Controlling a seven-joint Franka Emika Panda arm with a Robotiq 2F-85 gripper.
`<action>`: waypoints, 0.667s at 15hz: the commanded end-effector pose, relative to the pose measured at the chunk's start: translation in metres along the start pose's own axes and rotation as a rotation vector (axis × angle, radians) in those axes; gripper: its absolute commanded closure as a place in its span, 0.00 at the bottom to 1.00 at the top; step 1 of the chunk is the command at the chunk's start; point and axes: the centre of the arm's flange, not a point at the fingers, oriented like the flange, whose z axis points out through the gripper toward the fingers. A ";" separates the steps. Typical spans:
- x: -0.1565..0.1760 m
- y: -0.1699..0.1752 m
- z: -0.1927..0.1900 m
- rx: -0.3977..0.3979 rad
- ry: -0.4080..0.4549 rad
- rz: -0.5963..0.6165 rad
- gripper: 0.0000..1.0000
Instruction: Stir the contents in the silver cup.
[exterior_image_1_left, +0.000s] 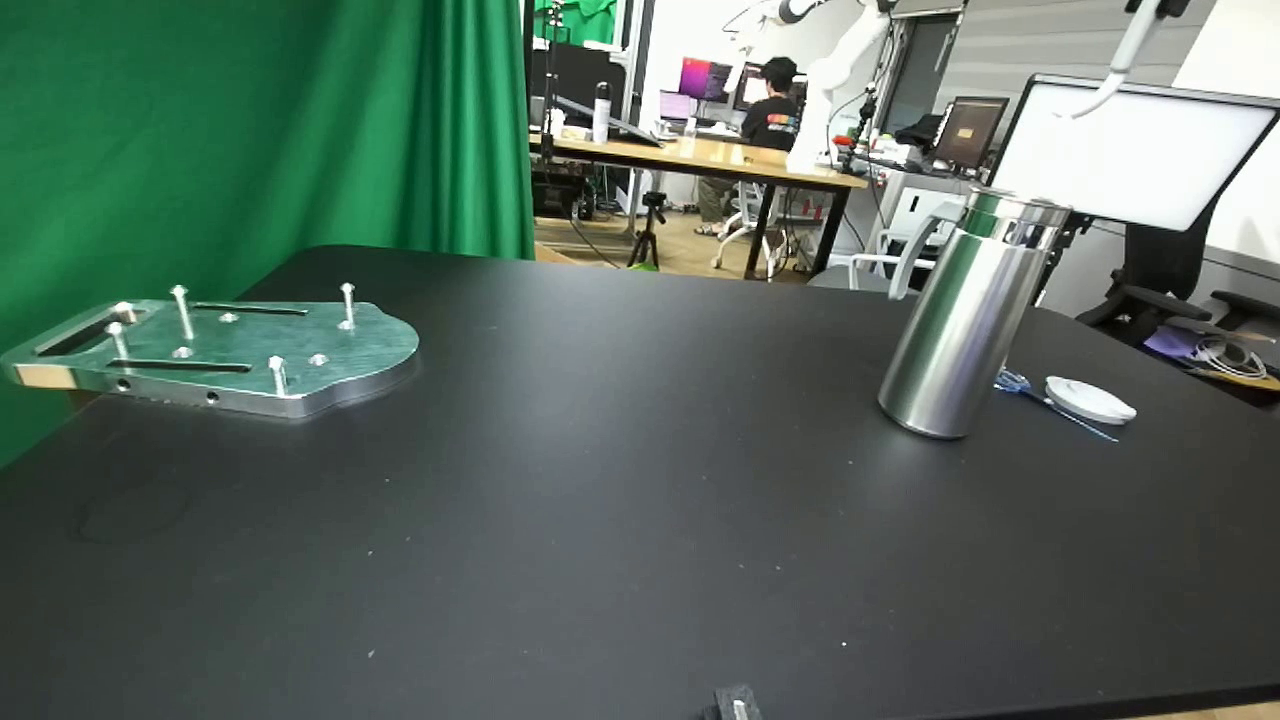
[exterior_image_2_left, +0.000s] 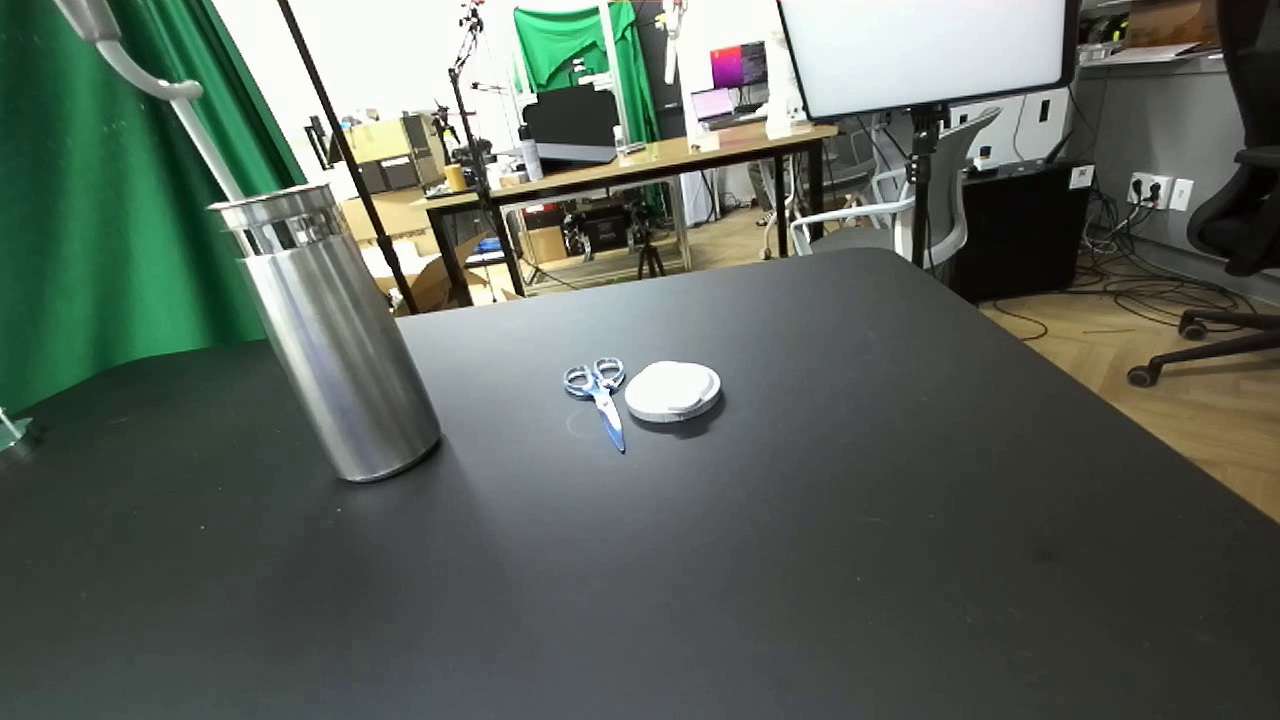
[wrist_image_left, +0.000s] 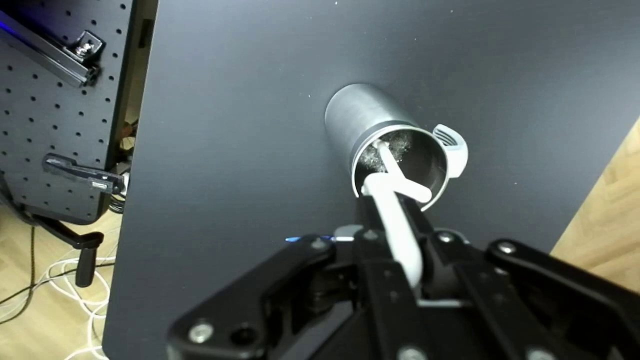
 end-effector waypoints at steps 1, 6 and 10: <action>0.004 0.003 -0.016 0.016 -0.007 -0.024 0.96; 0.029 -0.008 0.012 0.030 0.001 0.013 0.96; 0.053 -0.022 0.049 0.018 -0.018 0.073 0.96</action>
